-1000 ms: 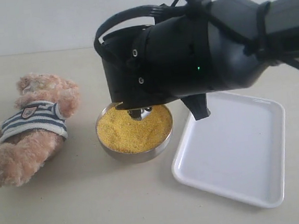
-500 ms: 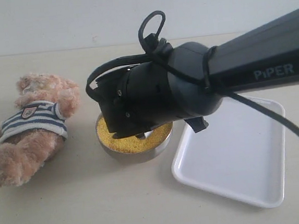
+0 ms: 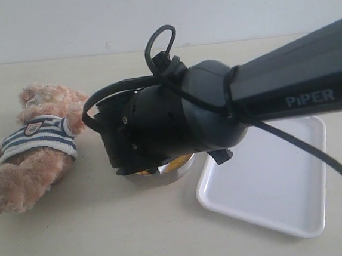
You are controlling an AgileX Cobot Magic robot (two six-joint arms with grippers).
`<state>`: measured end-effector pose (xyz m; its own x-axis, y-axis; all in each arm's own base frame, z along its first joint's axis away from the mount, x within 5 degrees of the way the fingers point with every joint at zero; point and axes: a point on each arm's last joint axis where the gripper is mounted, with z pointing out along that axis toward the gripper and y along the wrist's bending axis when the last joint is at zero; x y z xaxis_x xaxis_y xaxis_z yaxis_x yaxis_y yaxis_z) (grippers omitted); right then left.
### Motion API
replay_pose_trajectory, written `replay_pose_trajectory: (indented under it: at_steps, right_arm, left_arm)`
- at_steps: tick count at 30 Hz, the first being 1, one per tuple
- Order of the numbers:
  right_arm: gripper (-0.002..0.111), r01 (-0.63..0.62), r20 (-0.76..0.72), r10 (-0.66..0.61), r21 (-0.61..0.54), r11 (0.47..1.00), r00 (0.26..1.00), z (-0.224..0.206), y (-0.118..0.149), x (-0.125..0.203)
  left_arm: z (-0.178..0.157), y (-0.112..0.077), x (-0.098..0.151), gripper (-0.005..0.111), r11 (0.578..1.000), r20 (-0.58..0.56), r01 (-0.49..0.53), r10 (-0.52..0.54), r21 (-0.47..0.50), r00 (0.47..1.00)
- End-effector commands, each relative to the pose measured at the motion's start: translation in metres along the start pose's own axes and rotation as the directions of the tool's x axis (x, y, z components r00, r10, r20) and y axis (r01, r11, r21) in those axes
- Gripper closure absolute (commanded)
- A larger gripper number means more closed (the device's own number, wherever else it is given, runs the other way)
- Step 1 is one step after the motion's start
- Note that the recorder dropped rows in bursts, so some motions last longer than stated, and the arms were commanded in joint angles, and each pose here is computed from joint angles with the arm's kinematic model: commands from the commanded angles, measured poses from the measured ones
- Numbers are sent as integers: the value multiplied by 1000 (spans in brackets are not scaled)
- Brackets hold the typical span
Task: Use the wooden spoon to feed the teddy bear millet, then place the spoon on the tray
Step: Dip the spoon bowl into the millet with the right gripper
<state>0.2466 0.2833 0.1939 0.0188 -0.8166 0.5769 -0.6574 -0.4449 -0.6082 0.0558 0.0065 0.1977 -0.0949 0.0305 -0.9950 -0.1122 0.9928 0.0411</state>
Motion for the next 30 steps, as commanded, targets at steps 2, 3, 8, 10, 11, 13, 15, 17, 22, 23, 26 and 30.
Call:
replay_pose_trajectory:
  at_steps: [2,3,8,10,11,13,15,17,22,23,26,30]
  right_arm:
    - [109,6,-4,-6,-5,1000,1000,-1,0,0]
    - [109,15,-9,-15,-3,1000,1000,1,1,-2]
    - [109,73,-34,-73,-13,997,997,13,11,-18]
    - [109,72,-47,-71,21,997,996,16,11,-23]
    - [109,61,-48,-59,28,998,997,16,10,-22]
    - [109,57,-47,-56,26,998,997,15,10,-22]
    - [109,60,-42,-59,8,998,997,15,11,-21]
    - [109,79,-35,-80,-17,997,996,14,13,-21]
    - [109,88,-25,-89,-50,995,996,14,16,-22]
    - [109,83,-25,-84,-51,995,996,14,17,-22]
    - [109,47,-12,-48,-69,996,999,12,14,-23]
    - [109,-17,27,20,-105,994,999,5,2,-24]
  left_arm:
    - [0,0,1,103,1000,-2,-4,4,0,1000]
    - [0,0,1,103,1000,-2,-4,4,0,1000]
    - [0,0,1,103,1000,-2,-4,4,0,1000]
    - [0,0,1,103,1000,-2,-4,4,0,1000]
    - [0,0,1,103,1000,-2,-4,4,0,1000]
    - [0,0,1,103,1000,-2,-4,4,0,1000]
    - [0,0,1,103,1000,-2,-4,4,0,1000]
    - [0,0,1,103,1000,-2,-4,4,0,1000]
    - [0,-1,1,103,1000,-2,-6,6,21,1000]
    - [0,-1,1,103,1000,-1,-6,6,25,1000]
    - [0,-1,1,103,1000,-1,-6,6,25,1000]
    - [0,-1,1,103,1000,-1,-6,6,25,1000]
